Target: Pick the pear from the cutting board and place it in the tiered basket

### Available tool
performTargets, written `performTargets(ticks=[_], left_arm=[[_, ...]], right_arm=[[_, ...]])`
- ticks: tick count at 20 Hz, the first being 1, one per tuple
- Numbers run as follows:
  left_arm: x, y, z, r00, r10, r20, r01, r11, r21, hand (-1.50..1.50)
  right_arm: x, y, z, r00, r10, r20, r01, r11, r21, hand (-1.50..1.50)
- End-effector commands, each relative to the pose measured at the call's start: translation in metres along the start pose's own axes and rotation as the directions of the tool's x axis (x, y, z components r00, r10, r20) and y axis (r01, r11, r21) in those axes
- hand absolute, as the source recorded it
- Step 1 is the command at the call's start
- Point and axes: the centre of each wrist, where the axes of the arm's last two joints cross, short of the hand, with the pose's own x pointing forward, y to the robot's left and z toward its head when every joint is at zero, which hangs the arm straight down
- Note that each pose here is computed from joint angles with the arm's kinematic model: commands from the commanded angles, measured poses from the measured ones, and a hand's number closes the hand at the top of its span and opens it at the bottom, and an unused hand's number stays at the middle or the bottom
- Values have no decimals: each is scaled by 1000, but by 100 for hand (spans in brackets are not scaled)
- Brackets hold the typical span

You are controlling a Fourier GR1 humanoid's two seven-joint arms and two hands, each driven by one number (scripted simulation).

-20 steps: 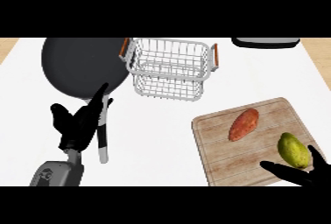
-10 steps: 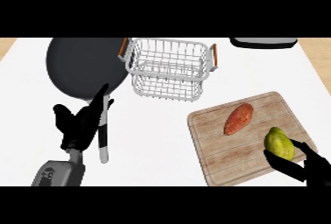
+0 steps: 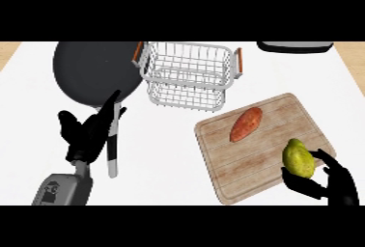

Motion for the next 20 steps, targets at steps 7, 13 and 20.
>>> performTargets(ticks=[7, 13, 20], left_arm=[[7, 1, -2, 1000, 21, 9, -22, 1000, 8, 0], [5, 5, -1, 1000, 8, 7, -8, 1000, 30, 0], [9, 6, -1, 1000, 3, 11, -3, 1000, 24, 0]], right_arm=[[25, 47, 99, 809, 482, 336, -464, 875, -138, 150], [59, 22, 184, 879, 255, 404, -217, 967, -137, 150], [89, -25, 231, 791, 279, 544, -108, 940, -324, 150]])
